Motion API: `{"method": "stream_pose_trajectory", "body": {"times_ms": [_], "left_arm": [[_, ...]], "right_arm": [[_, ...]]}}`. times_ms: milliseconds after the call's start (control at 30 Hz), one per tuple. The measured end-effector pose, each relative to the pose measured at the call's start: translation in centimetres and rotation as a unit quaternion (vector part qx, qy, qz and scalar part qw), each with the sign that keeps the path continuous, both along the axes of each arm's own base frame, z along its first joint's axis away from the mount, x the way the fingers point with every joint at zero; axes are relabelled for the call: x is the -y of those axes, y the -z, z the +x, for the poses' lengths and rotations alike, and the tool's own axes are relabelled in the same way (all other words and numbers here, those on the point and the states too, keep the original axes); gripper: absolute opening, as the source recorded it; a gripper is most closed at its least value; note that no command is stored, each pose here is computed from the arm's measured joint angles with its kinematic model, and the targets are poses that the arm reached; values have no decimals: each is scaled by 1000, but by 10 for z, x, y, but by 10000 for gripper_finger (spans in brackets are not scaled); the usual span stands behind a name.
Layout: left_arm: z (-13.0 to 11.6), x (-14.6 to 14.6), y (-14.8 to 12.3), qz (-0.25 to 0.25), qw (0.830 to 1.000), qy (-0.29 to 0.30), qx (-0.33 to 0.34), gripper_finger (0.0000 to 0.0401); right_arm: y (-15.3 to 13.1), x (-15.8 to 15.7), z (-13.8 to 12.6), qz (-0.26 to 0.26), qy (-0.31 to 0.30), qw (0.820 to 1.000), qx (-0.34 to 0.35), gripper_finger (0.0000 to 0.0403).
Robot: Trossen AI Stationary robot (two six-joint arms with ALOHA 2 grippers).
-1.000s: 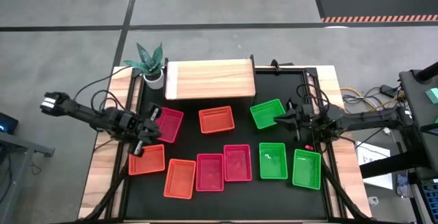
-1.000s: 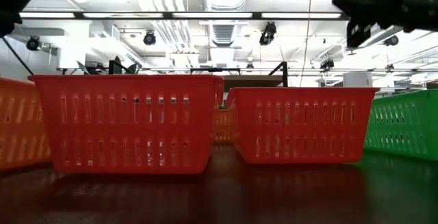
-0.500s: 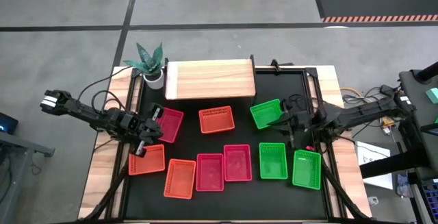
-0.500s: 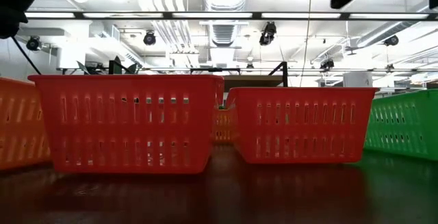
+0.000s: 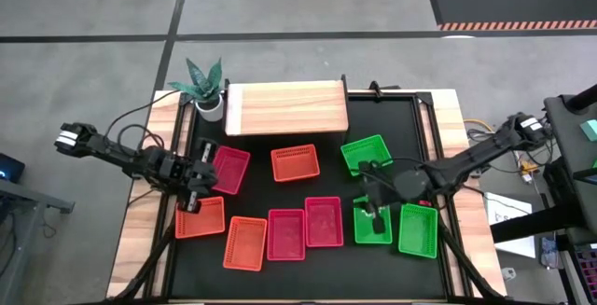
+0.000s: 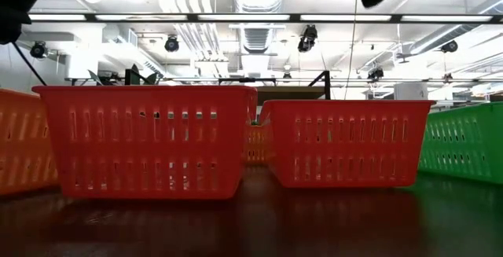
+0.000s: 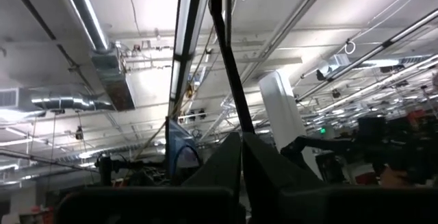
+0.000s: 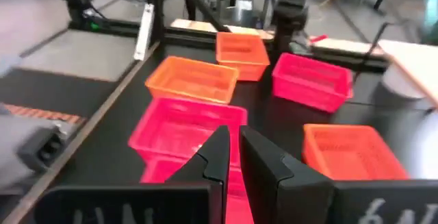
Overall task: Stack baskets on shelf by color
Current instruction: Put the bottom right red basket on the shelf
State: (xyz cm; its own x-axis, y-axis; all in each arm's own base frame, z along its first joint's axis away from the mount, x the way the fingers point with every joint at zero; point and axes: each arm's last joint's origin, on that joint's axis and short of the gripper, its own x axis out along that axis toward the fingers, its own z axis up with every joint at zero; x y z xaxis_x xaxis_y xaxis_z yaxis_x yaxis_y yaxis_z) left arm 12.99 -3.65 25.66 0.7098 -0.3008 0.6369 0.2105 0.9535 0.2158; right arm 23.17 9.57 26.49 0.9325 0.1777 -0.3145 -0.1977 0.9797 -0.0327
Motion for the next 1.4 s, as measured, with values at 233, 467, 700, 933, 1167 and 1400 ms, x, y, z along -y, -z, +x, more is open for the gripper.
{"method": "stream_pose_trajectory", "body": {"times_ms": [233,467,700,933,1167,1400], "left_arm": [[-1,0,3,4,1000,-3,-3,0],[-3,-1,1,19,1000,-19,15,0],[-3,-1,1,20,1000,-19,12,0],[2,0,5,26,999,-20,-3,0],[3,1,6,26,999,-20,-6,0],[3,1,6,26,999,-20,-6,0]], "right_arm": [[3,-19,15,22,21,994,-109,27],[-1,-40,35,16,37,978,-205,27],[-1,-65,60,-16,53,953,-299,27],[13,-81,88,-11,71,932,-354,34],[23,-91,106,0,67,922,-381,103],[40,-96,113,-5,74,914,-400,181]]}}
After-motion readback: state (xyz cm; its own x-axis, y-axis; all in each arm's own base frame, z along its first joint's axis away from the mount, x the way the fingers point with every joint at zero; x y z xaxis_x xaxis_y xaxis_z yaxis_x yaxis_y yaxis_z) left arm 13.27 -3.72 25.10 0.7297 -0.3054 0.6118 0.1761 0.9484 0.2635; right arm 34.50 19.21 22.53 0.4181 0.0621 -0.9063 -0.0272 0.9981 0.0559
